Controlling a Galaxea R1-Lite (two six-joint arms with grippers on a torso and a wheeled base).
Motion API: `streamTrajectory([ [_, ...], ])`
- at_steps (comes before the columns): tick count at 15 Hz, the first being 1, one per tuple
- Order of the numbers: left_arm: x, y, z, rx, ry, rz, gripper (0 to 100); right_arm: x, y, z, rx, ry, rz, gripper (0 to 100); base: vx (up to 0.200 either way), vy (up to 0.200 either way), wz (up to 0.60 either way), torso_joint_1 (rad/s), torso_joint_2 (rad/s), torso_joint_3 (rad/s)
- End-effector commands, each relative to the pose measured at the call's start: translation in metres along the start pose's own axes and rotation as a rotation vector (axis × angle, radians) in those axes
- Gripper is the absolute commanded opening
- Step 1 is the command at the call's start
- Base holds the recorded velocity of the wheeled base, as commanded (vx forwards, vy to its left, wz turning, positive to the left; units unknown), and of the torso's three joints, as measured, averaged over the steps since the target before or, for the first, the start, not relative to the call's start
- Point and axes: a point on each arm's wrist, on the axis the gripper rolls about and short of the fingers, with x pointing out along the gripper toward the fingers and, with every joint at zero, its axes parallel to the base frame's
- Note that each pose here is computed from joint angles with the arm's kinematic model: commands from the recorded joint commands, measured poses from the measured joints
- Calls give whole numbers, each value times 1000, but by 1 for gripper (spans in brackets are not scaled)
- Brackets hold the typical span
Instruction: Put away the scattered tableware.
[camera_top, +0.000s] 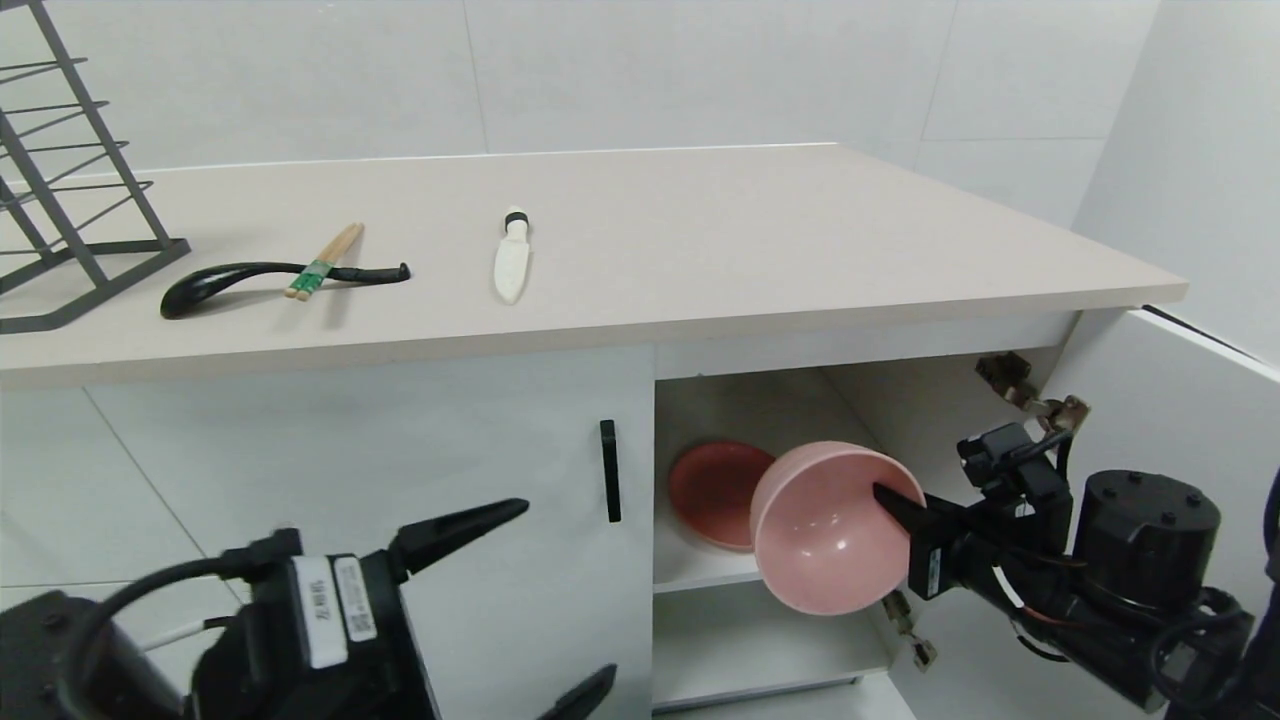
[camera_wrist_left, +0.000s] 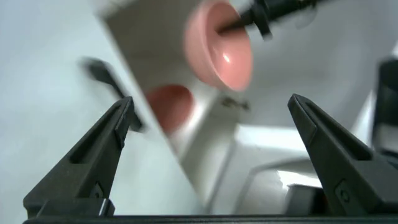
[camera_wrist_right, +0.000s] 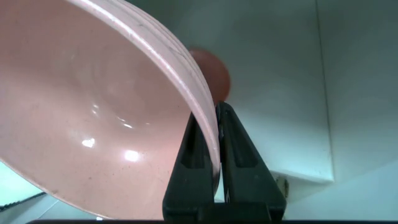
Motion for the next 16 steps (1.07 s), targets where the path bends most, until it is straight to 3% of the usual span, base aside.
streamTrajectory([
  [1, -16, 11, 15, 16, -80, 101, 100, 17, 1, -4, -1, 6, 4, 0, 0, 0, 0, 0, 0, 0],
  [2, -22, 16, 20, 9, -97, 190, 100, 28, 3, -9, -3, 16, 11, 0, 0, 0, 0, 0, 0, 0],
  [3, -26, 15, 20, 3, -72, 214, 100, 34, 4, -14, -5, 31, 17, 0, 0, 0, 0, 0, 0, 0],
  [5, -40, 12, 19, -5, -2, 198, 100, 49, 4, -21, -6, 43, 16, 0, 0, 0, 0, 0, 0, 0],
  [6, -44, 11, 19, -6, 3, 195, 100, 52, 3, -22, -7, 42, 18, 0, 0, 0, 0, 0, 0, 0],
  [11, -69, 12, 27, -1, -28, 241, 100, 105, 4, -23, -5, -47, 137, 0, 0, 0, 0, 0, 0, 0],
  [12, -77, 17, 27, 2, -16, 307, 100, 122, -2, -29, -2, -59, 122, 0, 0, 0, 0, 0, 0, 0],
  [16, -94, 24, 27, 16, -6, 436, 100, 142, -19, -29, 10, -70, 82, 0, 0, 0, 0, 0, 0, 0],
])
